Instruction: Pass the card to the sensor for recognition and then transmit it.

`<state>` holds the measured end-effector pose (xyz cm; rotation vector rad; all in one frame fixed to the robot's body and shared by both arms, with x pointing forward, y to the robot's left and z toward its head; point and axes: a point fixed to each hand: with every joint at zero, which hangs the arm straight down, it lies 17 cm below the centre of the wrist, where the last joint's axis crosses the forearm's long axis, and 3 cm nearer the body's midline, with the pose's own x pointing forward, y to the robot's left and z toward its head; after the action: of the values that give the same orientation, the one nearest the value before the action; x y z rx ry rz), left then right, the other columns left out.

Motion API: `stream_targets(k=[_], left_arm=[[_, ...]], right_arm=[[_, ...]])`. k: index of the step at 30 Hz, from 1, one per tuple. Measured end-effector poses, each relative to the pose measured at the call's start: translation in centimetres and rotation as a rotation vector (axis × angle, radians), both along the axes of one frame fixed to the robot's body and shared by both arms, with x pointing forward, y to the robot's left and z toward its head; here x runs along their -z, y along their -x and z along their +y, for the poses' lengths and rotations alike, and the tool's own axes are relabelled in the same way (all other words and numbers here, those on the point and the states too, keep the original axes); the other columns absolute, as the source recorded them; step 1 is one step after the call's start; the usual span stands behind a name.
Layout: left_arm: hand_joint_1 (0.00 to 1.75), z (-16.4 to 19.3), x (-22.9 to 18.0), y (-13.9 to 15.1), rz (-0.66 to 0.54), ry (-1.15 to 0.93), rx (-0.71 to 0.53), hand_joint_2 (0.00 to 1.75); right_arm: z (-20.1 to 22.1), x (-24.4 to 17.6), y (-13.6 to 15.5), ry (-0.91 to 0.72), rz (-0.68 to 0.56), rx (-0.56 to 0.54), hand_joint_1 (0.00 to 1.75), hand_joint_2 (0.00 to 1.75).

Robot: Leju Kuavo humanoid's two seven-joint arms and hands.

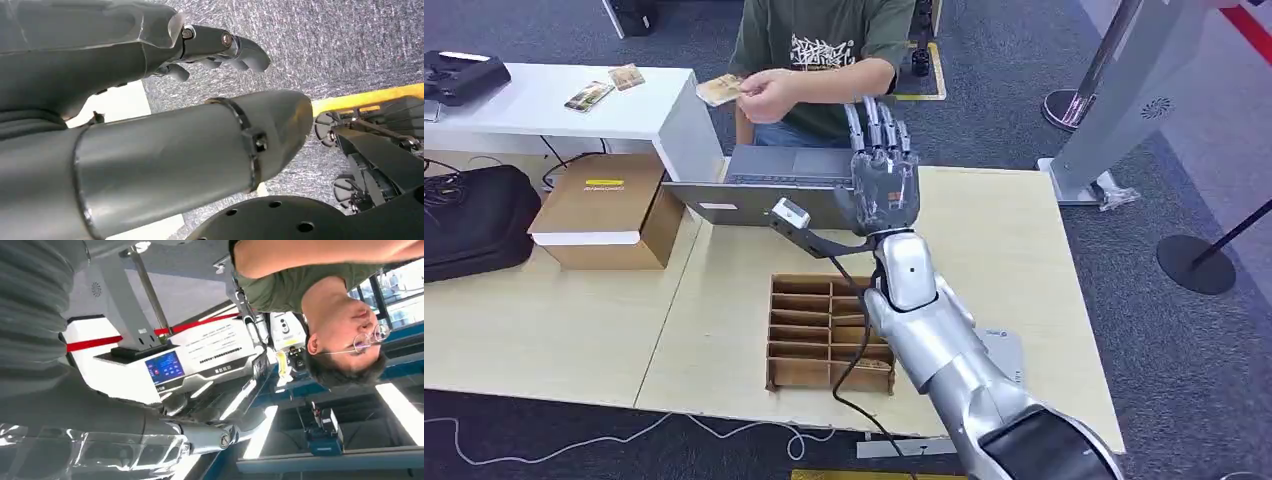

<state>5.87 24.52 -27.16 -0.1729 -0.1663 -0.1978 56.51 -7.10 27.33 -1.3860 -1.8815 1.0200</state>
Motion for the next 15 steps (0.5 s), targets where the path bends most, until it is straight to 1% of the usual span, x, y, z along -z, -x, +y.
stream_targets(k=[15], left_arm=[[0.00,0.03,0.01,0.04,0.000,-0.001,0.006,0.00]], right_arm=[[-0.06,0.01,-0.02,-0.002,0.001,0.003,0.00,1.75]])
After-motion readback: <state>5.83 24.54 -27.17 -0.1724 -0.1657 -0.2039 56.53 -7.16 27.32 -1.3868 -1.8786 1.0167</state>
